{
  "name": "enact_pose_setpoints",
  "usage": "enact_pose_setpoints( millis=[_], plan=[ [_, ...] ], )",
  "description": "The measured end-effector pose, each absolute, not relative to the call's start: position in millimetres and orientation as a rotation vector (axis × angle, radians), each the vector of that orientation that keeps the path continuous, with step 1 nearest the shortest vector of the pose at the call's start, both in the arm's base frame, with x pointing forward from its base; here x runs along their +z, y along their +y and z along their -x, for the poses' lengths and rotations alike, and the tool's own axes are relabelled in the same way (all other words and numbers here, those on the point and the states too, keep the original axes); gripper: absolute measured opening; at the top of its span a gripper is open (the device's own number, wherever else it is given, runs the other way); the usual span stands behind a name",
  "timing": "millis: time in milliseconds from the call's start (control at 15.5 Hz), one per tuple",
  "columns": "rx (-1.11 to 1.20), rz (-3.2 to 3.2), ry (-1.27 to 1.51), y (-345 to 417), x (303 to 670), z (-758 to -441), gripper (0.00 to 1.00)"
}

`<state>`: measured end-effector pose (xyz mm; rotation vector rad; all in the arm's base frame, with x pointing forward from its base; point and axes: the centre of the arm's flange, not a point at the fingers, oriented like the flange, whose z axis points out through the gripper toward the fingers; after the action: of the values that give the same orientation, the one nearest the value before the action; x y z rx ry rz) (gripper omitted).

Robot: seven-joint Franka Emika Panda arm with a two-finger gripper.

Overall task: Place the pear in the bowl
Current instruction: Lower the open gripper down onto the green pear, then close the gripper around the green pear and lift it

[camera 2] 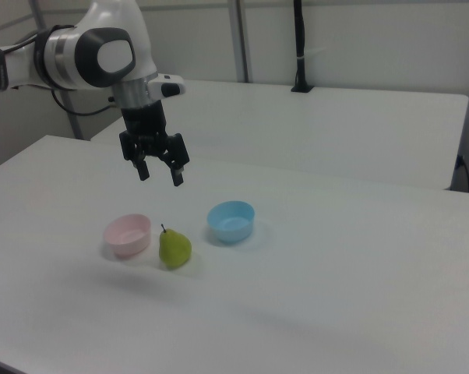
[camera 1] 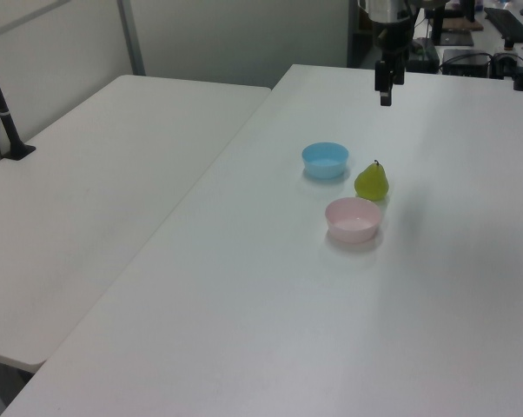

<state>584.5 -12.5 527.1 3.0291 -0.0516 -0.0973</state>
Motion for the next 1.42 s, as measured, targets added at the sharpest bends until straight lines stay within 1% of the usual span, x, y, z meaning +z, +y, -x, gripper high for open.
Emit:
enact_pose_setpoints(
  millis=[193,387,580,967,1096,1225,1419],
  plan=[
    [-0.147,-3.023,-0.026,-9,508,-590,1.0],
    [-0.244,-3.005,0.02,5,468,-600,1.0],
    [-0.294,-2.989,0.095,20,424,-614,1.0],
    [-0.323,-2.945,0.197,48,358,-628,1.0],
    [-0.313,-2.933,0.239,48,338,-630,0.98],
    [-0.333,-2.927,0.299,47,328,-628,0.94],
    [-0.344,-2.921,0.335,47,323,-627,0.91]
  ],
)
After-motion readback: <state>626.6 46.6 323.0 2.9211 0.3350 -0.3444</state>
